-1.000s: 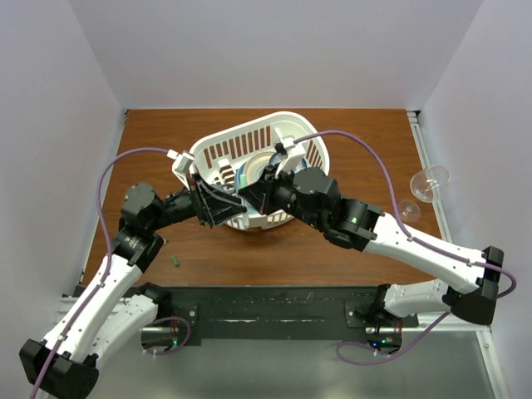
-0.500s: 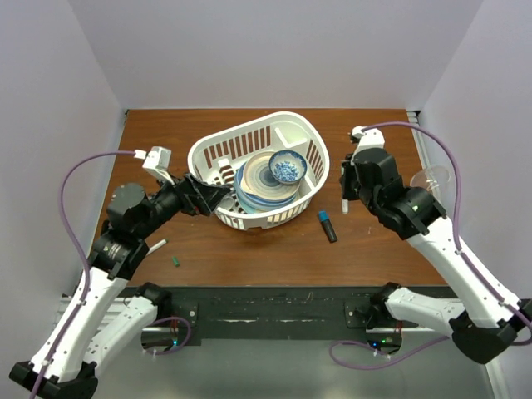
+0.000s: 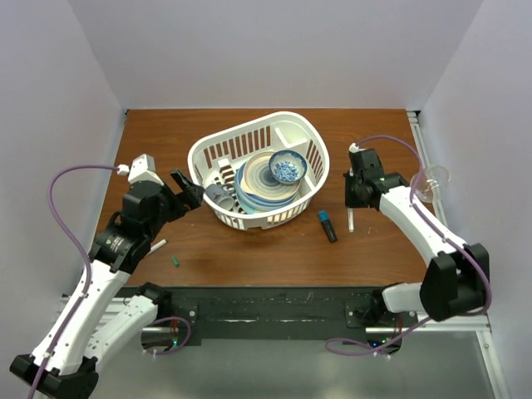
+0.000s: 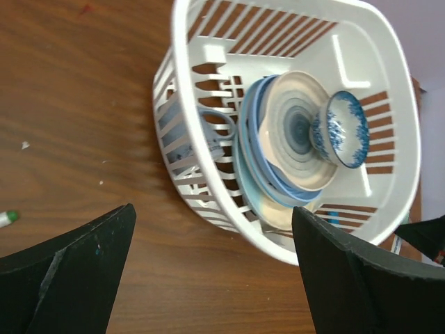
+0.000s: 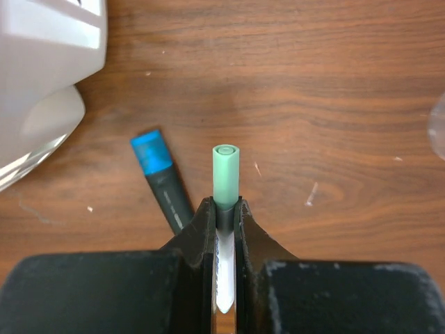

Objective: Insert the pens into the pen caps

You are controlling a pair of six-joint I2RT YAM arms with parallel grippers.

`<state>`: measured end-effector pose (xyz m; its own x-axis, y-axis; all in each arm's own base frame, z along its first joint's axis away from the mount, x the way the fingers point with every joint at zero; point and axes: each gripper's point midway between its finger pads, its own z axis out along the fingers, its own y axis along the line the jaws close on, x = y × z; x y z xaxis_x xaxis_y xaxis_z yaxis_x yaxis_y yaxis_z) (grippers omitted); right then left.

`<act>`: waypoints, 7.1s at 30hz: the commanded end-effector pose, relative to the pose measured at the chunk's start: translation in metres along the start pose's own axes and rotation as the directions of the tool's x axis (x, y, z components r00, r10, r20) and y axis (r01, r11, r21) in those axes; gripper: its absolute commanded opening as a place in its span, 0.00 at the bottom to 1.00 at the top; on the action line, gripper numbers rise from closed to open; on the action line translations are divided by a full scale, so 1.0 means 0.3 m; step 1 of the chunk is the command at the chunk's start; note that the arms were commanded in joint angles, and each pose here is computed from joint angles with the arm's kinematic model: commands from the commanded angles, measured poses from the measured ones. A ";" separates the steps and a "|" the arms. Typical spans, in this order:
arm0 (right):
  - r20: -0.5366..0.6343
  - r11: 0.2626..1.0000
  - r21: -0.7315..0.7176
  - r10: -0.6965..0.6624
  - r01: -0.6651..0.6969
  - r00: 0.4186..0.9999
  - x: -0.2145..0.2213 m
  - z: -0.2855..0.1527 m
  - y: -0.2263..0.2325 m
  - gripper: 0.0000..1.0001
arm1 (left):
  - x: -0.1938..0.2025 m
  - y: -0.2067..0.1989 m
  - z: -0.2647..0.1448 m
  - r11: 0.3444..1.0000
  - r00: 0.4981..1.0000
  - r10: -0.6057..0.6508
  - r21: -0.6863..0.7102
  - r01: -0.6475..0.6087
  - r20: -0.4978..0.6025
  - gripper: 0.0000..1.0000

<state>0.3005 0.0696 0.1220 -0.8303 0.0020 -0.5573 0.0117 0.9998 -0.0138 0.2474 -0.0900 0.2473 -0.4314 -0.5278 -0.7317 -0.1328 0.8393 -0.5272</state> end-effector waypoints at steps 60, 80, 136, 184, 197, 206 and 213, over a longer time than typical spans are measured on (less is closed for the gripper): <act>0.243 0.963 -0.241 0.180 -0.121 0.953 -0.231 -0.277 0.087 0.50 | 0.398 0.935 0.107 -0.038 0.568 -0.628 -0.750 0.660 0.532 0.52; 0.303 0.878 -0.472 0.243 -0.077 0.921 -0.284 -0.478 0.193 0.50 | 0.273 0.854 0.190 0.371 0.769 -0.595 -0.769 0.520 0.234 0.00; 0.244 0.497 -0.846 0.039 0.193 0.969 -0.234 -0.655 1.310 0.30 | 0.017 -0.215 -0.124 0.680 0.993 0.084 0.733 0.003 -0.082 0.00; 0.237 0.397 -0.905 0.175 0.152 0.956 -0.225 -0.755 1.235 0.31 | 0.025 -0.260 -0.156 0.567 0.996 0.001 0.820 0.076 -0.093 0.00; 0.224 0.349 -0.925 0.195 0.146 0.955 -0.221 -0.743 1.274 0.20 | 0.026 -0.265 -0.167 0.557 0.995 0.013 0.827 0.072 -0.095 0.00; 0.222 0.328 -0.932 0.186 0.152 0.957 -0.224 -0.747 1.297 0.19 | 0.020 -0.269 -0.169 0.554 0.995 0.012 0.830 0.072 -0.094 0.00; 0.206 0.310 -0.939 0.169 0.147 0.964 -0.211 -0.736 1.320 0.02 | 0.022 -0.272 -0.175 0.546 0.995 0.018 0.835 0.071 -0.096 0.00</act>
<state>0.2423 0.4559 0.3170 -0.6829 0.1542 -0.7140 -0.6138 0.4087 0.6754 0.2195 -0.1500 0.2926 -0.5487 -0.5340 -0.6432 0.5642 0.3313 -0.7563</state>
